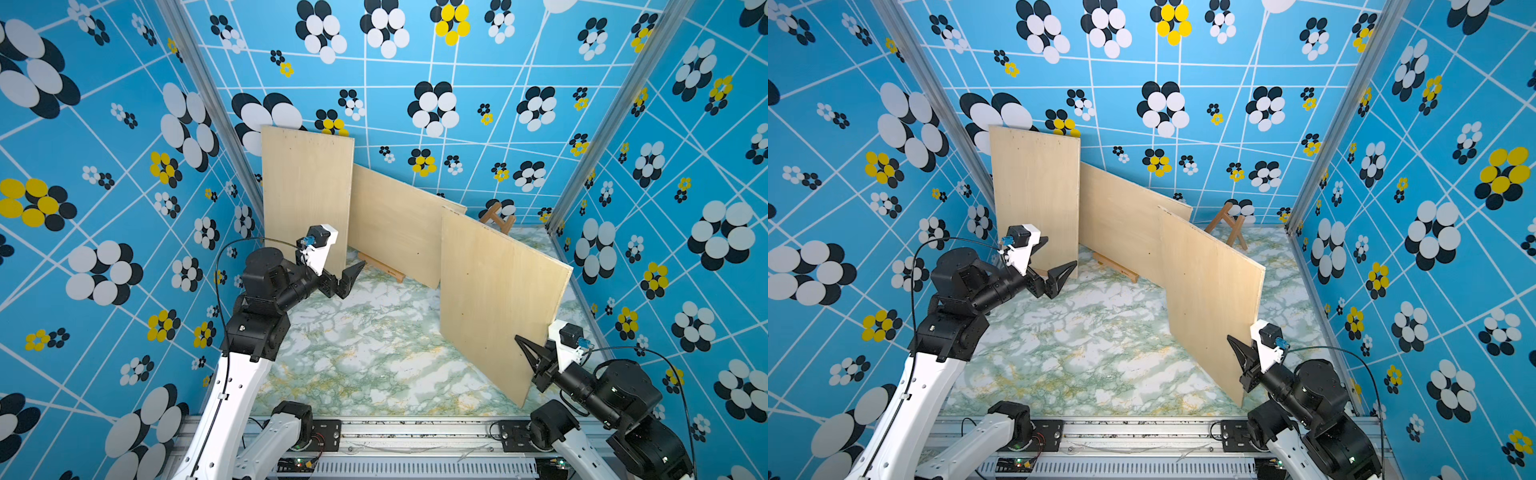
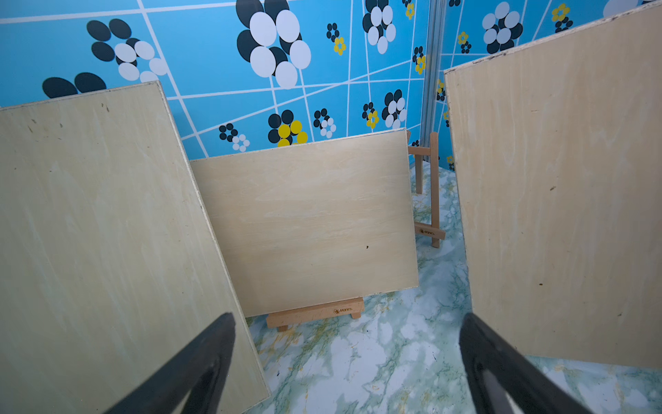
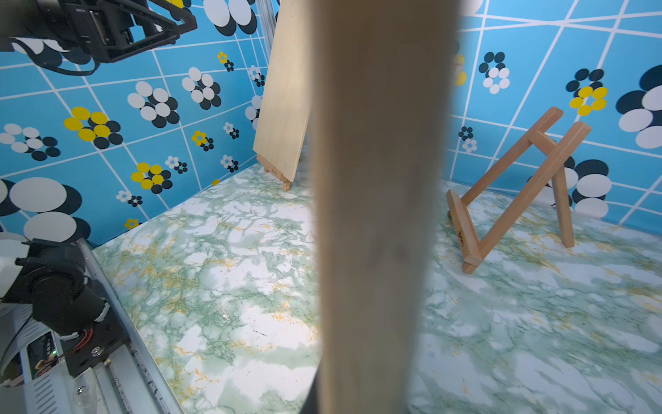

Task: Assemble the easel
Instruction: Pick up the drawing board from the center of the board.

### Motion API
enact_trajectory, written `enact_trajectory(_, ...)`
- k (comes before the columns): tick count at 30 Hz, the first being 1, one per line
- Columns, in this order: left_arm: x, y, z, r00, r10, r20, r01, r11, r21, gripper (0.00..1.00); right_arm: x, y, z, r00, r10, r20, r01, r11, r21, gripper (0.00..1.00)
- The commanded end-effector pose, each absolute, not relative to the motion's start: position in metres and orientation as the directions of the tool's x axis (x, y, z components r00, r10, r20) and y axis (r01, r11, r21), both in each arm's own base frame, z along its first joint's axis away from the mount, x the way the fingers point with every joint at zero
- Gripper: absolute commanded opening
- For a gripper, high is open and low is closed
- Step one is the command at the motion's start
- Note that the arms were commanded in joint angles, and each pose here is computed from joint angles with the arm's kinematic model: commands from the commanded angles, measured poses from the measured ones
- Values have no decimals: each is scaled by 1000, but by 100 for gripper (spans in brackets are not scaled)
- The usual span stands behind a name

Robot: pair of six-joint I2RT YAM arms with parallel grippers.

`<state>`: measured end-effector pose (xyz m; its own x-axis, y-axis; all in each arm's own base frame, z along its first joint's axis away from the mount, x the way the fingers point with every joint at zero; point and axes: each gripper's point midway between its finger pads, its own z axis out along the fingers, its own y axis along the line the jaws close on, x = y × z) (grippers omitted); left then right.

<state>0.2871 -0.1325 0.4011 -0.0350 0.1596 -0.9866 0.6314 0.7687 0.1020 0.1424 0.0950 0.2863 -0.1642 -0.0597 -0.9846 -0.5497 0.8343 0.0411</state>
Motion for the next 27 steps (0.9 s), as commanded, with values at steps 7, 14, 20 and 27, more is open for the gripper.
enact_trajectory(7,285,-132,396,-51,128,-991,640,765,66,99,147,62,284,-170,-79,-982,-392,920,-6,0)
enact_trajectory(14,285,-132,389,-70,122,-990,649,759,48,99,154,56,281,-172,-53,-984,-343,939,9,0)
enact_trajectory(20,283,-131,380,-91,120,-989,650,759,32,99,165,64,280,-166,3,-986,-349,935,62,0)
enact_trajectory(27,282,-130,371,-121,104,-987,653,757,-1,99,181,69,280,-181,47,-982,-328,939,105,0)
